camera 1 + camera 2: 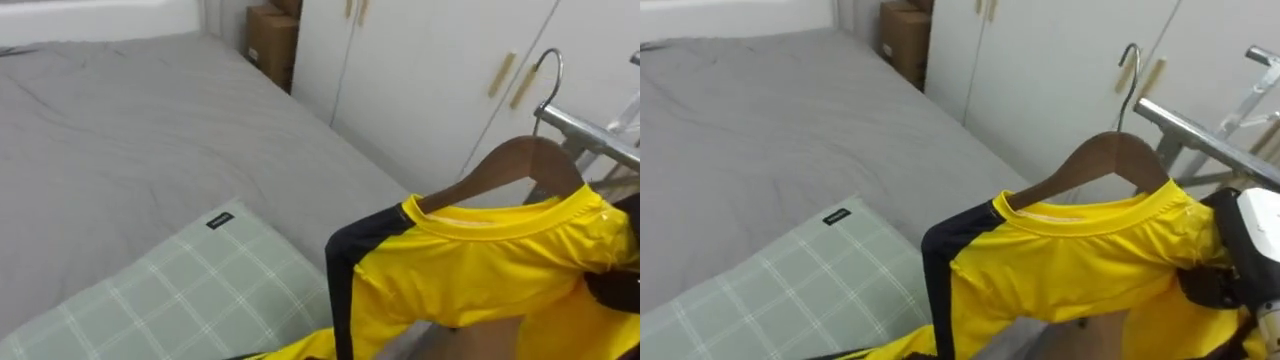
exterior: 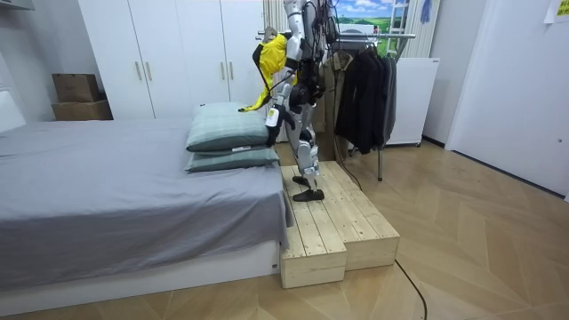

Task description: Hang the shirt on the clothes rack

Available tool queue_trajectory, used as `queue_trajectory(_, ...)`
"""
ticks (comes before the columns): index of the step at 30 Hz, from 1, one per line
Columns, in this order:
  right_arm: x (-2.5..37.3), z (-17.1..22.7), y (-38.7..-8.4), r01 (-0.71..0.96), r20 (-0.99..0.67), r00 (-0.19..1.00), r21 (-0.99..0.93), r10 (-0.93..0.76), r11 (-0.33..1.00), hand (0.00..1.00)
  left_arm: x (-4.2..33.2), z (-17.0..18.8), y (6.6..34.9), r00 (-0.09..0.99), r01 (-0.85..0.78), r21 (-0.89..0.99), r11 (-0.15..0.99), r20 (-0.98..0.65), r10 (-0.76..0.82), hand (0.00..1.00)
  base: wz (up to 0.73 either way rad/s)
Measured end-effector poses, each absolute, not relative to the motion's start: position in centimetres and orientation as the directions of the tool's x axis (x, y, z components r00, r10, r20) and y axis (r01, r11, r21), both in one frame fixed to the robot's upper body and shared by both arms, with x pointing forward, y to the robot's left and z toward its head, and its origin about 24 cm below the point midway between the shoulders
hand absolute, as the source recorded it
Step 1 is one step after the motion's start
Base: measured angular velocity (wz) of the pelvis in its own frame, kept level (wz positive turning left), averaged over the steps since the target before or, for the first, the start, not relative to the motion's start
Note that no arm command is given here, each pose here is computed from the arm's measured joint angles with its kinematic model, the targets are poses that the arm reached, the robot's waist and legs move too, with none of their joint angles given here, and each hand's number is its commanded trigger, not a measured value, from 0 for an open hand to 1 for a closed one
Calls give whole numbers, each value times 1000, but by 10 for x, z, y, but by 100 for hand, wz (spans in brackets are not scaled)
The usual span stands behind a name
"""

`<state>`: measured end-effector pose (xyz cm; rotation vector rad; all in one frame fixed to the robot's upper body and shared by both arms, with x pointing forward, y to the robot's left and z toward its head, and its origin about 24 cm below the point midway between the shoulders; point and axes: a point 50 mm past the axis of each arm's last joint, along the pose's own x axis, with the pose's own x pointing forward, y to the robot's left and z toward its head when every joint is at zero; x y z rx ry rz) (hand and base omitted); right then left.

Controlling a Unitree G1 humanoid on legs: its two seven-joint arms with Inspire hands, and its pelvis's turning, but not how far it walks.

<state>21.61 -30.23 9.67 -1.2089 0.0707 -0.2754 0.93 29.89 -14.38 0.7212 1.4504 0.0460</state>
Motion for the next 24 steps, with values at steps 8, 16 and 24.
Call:
queue_trajectory(8, 217, 96, -300, 154, 79, 969, -935, -235, 318, 100, 5, -146, 295, 118, 406, 466, 786, -880, 461, 0, -10)
queue_trajectory(16, 217, 89, -293, 150, 71, 970, -926, -231, 347, 100, -3, -145, 298, 42, 447, 463, 765, -866, 499, 0, -28)
queue_trajectory(24, 228, 87, -270, 162, 107, 980, -915, -166, 370, 100, -14, -148, 288, -14, 473, 447, 759, -858, 514, 0, -76)
